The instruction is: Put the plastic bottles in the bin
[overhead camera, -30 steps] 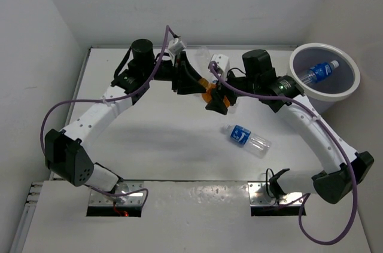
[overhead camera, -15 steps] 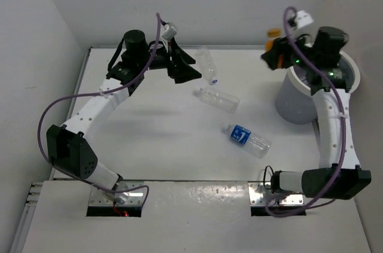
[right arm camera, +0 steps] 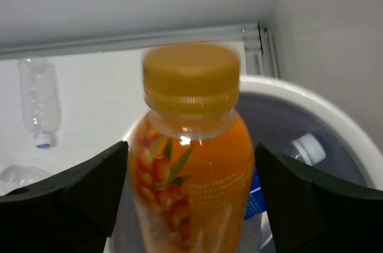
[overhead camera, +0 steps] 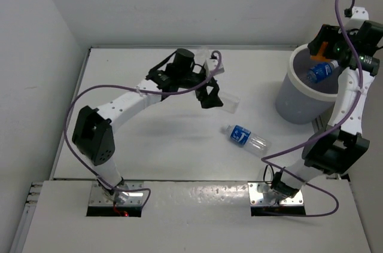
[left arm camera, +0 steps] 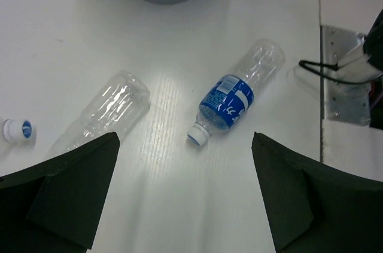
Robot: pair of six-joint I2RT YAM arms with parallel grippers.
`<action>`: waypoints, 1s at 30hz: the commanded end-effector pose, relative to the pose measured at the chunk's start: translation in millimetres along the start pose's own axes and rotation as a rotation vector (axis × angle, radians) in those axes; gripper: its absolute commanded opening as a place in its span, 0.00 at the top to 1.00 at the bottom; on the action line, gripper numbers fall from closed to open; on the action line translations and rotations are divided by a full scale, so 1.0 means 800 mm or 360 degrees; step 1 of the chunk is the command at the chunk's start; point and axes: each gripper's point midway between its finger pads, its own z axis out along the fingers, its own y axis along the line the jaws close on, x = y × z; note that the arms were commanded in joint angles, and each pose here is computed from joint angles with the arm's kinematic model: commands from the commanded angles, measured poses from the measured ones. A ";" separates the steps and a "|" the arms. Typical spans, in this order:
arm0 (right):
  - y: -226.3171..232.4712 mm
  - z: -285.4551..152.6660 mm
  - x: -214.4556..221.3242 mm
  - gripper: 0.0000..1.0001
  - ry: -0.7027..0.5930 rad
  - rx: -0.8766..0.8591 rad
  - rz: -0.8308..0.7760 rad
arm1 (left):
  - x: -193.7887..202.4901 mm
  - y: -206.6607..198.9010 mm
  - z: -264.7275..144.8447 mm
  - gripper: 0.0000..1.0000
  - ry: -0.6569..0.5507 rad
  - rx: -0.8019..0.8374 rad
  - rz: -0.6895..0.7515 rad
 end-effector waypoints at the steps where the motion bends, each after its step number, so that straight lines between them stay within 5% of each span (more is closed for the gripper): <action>1: -0.015 0.007 0.030 0.12 0.0116 0.0088 0.0029 | 0.001 0.008 0.027 0.00 0.0053 0.0021 0.0286; 4: -0.021 0.002 0.038 0.00 0.0163 0.0118 0.0077 | 0.020 -0.001 0.067 0.00 0.0094 0.0141 0.0369; 15: 0.039 -0.092 -0.006 0.00 -0.0038 -0.0119 0.0107 | 0.114 -0.044 0.200 0.00 0.0209 0.0530 0.0707; 28: 0.106 -0.152 0.019 0.00 -0.0008 -0.0387 0.0074 | 0.234 -0.094 0.247 0.00 0.0489 0.0681 0.0839; 30: 0.109 -0.154 0.023 0.00 0.0002 -0.0403 0.0079 | 0.241 -0.096 0.244 0.06 0.0512 0.0691 0.0823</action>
